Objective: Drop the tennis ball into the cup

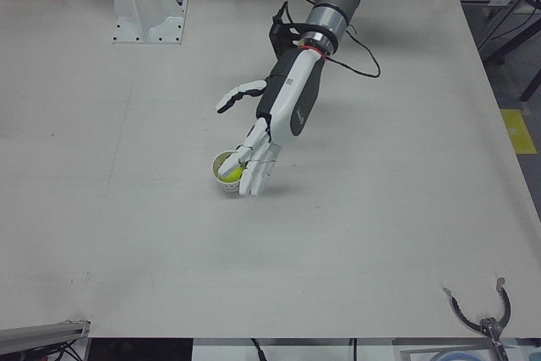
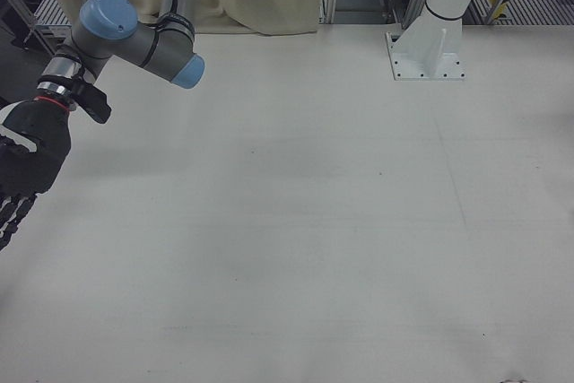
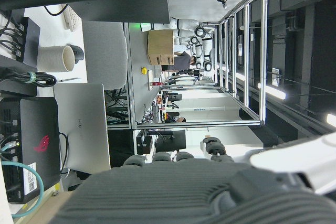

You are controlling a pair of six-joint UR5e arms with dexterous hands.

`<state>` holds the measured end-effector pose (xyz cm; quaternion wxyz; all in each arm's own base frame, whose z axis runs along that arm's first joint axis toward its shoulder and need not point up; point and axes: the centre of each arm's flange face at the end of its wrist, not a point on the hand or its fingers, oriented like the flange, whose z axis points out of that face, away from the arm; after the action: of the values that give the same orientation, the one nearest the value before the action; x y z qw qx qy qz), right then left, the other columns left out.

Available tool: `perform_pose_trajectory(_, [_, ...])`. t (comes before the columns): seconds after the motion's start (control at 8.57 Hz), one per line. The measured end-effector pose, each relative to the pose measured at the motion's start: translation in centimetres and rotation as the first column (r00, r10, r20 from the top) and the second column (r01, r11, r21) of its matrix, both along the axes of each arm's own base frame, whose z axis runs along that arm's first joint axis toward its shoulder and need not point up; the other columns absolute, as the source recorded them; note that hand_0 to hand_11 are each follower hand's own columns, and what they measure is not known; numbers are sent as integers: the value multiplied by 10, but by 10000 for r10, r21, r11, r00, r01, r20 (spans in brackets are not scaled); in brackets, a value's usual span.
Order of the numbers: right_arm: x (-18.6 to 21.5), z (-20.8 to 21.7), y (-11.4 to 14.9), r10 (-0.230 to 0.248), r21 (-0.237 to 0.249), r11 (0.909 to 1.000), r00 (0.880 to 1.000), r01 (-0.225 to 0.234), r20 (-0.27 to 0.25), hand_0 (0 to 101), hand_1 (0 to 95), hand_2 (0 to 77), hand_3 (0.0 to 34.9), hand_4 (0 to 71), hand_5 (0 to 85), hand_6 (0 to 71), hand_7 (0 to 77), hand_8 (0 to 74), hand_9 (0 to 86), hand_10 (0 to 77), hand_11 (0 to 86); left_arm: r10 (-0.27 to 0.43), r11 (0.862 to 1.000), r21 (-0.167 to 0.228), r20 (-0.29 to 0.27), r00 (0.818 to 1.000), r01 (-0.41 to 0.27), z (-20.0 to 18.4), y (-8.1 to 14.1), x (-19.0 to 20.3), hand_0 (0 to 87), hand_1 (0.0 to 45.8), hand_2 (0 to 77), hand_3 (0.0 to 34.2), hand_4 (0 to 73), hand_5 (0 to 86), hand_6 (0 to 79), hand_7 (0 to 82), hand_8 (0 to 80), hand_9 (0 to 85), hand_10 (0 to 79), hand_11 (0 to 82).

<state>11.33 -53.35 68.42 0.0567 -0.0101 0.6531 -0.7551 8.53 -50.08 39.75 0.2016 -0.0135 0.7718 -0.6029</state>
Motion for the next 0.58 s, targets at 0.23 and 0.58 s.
perform_pose_trajectory(0.23, [0,0,0,0,0,10000,10000,0,0,0,5,5,0,0,0,0,5,0,0,0,5,-837,9965,48,202,9963,836,-2,-5,-48,364,131,273,113,11,11,0,5,0,16,0,0])
perform_pose_trajectory(0.58, [0,1,0,-4,-11,10000,10000,4,5,0,5,5,0,0,0,0,5,0,0,0,5,-1267,9916,-219,376,9912,1276,7,-5,-74,443,245,273,112,11,33,0,5,0,11,0,0])
